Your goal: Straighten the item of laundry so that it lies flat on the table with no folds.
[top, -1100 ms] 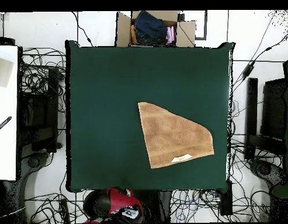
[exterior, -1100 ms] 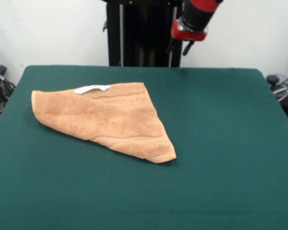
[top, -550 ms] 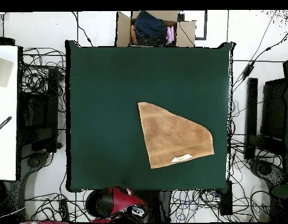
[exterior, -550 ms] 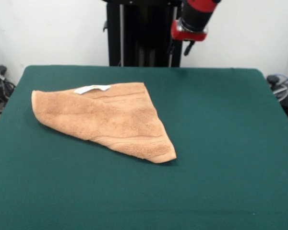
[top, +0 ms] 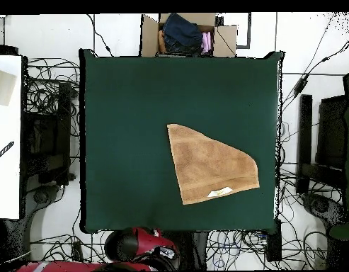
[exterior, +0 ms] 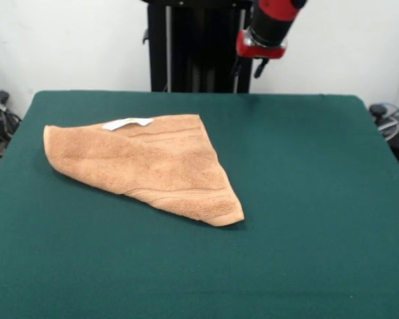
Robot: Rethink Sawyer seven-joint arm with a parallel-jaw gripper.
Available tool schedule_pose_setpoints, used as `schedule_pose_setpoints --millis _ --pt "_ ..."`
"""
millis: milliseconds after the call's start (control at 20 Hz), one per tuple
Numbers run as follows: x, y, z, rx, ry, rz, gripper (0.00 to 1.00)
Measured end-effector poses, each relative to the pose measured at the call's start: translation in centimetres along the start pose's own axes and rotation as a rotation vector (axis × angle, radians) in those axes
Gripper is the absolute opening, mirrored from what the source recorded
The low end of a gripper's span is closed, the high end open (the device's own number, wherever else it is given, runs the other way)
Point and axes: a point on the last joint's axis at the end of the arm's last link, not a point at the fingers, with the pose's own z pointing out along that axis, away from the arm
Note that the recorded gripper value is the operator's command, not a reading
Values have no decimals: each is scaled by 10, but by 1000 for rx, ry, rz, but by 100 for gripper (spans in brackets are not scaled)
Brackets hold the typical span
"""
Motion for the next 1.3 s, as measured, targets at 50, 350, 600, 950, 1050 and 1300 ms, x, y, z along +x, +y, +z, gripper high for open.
schedule_pose_setpoints --millis 50,350,600,950,1050,1300 --pt "0 0 1 0 2 0 100" --pt "1 2 4 -3 16 -5 100" --pt "-2 10 8 -10 53 -32 100" --pt "-10 30 14 -14 105 -92 100" --pt "-13 32 16 -15 111 -99 100" --pt "-21 32 21 -14 111 -102 100"
